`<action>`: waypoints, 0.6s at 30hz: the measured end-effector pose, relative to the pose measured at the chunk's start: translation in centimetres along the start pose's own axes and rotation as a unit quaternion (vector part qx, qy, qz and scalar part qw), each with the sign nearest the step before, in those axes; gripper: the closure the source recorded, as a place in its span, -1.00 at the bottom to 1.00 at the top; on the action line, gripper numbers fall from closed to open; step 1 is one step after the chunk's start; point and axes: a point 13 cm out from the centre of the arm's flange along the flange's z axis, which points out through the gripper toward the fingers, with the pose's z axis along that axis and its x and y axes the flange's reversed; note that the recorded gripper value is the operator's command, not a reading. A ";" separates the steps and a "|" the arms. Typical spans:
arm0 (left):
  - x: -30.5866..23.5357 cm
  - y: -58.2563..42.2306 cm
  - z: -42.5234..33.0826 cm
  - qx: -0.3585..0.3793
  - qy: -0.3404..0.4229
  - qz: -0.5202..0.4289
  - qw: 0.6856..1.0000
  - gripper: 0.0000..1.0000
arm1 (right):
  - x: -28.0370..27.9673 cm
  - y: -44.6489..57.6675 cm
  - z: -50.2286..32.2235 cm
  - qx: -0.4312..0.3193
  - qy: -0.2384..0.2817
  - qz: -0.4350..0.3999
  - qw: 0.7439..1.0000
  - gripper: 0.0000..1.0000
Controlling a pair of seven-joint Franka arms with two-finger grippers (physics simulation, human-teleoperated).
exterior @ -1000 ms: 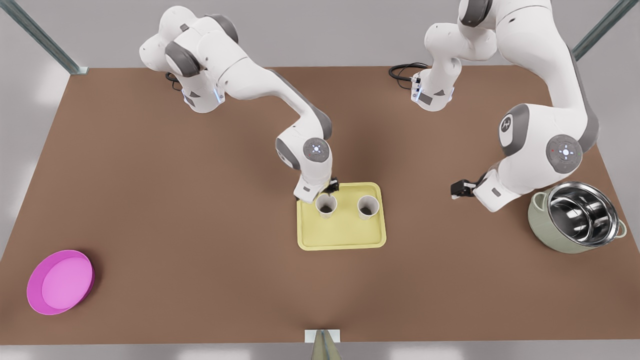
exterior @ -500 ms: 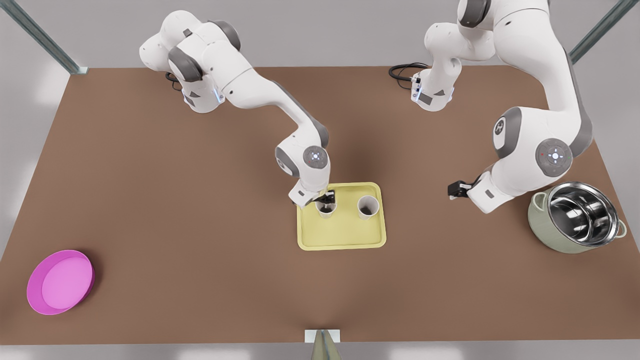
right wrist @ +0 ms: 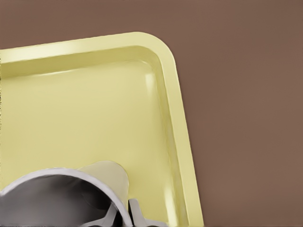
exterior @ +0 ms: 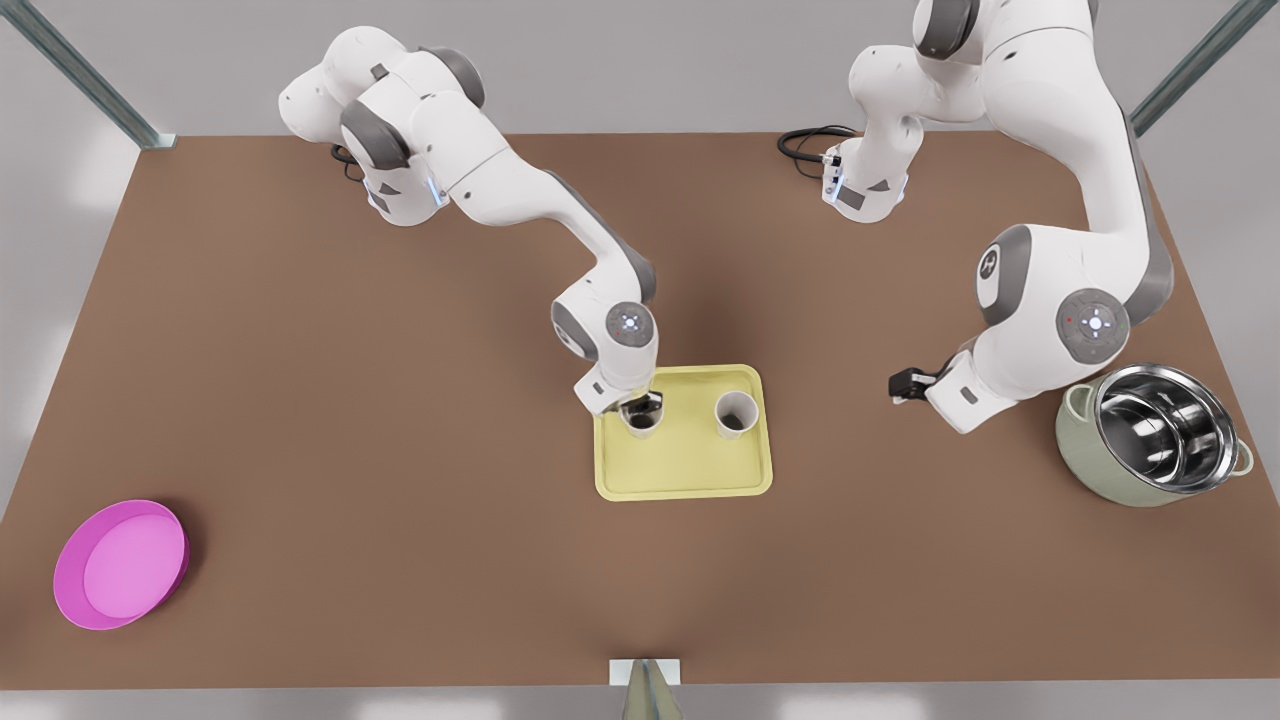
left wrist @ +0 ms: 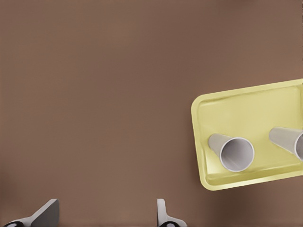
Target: Use the left arm to pick up the white IKEA cup from the tray and place it on the middle-left position; use the right arm to pick up the white IKEA cup from the tray and place it on the middle-right position
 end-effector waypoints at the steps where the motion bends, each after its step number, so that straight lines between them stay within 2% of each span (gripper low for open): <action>1: 0.0 -0.1 0.0 0.000 0.000 0.001 1.000 -1.00 | -0.3 0.2 -0.4 -0.008 0.001 0.010 1.000 0.59; 7: -0.1 -0.1 0.5 -0.001 0.001 -0.001 1.000 -1.00 | -4.4 -0.1 -4.6 -0.060 0.006 0.082 0.995 0.63; 10: -0.3 -3.5 1.4 -0.005 0.002 0.021 1.000 -1.00 | -8.7 -3.1 -8.7 -0.085 -0.001 0.120 0.989 0.62; 15: 0.4 -13.9 4.7 -0.017 0.010 0.074 0.997 -1.00 | -19.4 -19.6 -9.6 -0.062 0.007 0.179 0.982 0.62; 18: 3.1 -20.4 10.1 -0.025 0.034 0.091 0.995 -1.00 | -23.6 -30.6 -8.2 -0.048 0.015 0.186 0.981 0.62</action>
